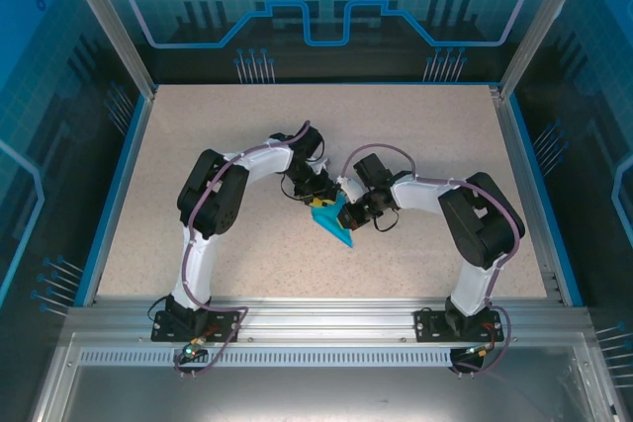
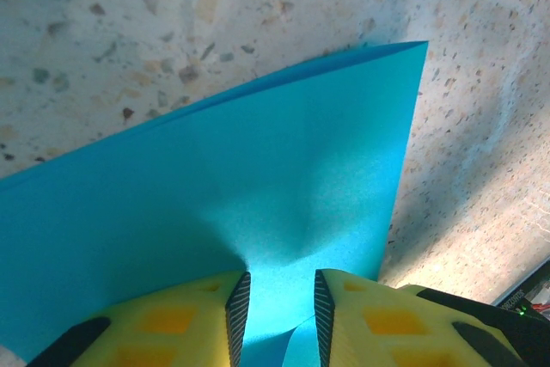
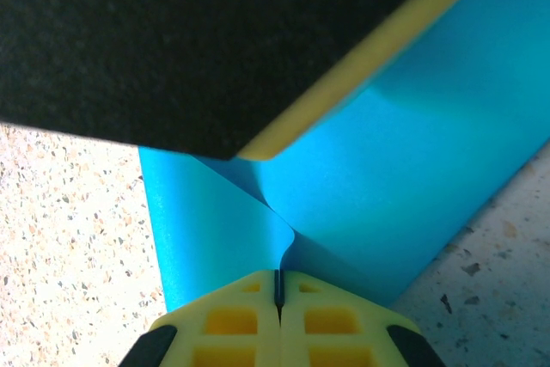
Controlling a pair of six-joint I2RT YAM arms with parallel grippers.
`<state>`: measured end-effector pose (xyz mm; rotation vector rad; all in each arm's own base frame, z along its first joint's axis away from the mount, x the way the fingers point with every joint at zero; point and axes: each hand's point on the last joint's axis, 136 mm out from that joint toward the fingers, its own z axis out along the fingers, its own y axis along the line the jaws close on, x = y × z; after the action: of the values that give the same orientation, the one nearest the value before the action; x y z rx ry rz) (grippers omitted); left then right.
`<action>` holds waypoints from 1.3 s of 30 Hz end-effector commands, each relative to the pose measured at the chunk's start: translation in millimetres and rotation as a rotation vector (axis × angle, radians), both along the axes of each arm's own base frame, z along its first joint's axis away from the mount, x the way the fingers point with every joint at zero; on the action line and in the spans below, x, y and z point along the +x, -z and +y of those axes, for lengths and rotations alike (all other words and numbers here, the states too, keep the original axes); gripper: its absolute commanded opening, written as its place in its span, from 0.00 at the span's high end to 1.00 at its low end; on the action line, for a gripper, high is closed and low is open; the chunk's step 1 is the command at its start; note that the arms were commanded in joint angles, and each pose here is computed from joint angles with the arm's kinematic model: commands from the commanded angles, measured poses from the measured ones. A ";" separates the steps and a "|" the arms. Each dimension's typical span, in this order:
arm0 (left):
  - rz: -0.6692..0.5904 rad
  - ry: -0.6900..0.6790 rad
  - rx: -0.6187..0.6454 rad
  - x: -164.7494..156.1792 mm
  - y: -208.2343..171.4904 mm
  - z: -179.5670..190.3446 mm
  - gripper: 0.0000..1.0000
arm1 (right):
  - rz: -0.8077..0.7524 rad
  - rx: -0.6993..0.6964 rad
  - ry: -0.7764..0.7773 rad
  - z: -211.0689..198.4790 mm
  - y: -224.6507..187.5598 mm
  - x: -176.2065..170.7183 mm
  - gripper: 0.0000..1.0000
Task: Fold a paper plane with a square sheet of paper (fold left side to right side)
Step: Third fold the triangle at the center of the table.
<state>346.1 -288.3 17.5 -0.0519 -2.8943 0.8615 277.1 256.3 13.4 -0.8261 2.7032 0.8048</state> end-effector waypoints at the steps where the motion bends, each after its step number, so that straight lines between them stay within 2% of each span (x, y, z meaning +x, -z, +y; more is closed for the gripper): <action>1: 0.059 0.032 0.097 -17.6 31.9 7.5 0.69 | 0.029 -0.012 0.022 -5.6 4.0 1.8 1.00; 11: 0.046 0.031 0.082 -15.0 24.7 5.0 0.67 | 0.064 -0.038 0.022 -9.3 12.8 -2.3 1.00; 19: -0.032 0.024 0.026 6.9 -22.0 2.5 0.60 | 0.098 -0.084 0.033 -15.2 21.9 -8.1 1.00; 24: -0.091 -0.005 0.011 16.8 -54.8 16.7 0.58 | 0.107 -0.087 0.037 -15.9 23.3 -9.3 1.00; 27: -0.101 -0.010 -0.001 8.1 -64.9 22.4 0.59 | 0.105 -0.085 0.037 -15.6 22.7 -8.7 1.00; 30: -0.071 -0.013 -0.070 -8.8 -67.5 17.0 0.63 | 0.103 -0.089 0.039 -16.1 23.0 -8.7 1.00; 39: 0.041 -0.019 -0.215 -47.3 -52.4 -3.9 0.69 | 0.104 -0.087 0.037 -15.6 23.0 -8.2 1.00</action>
<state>302.7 -275.8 61.1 -0.0255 -2.8293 1.0335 277.7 255.6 11.9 -0.8050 2.7428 0.8085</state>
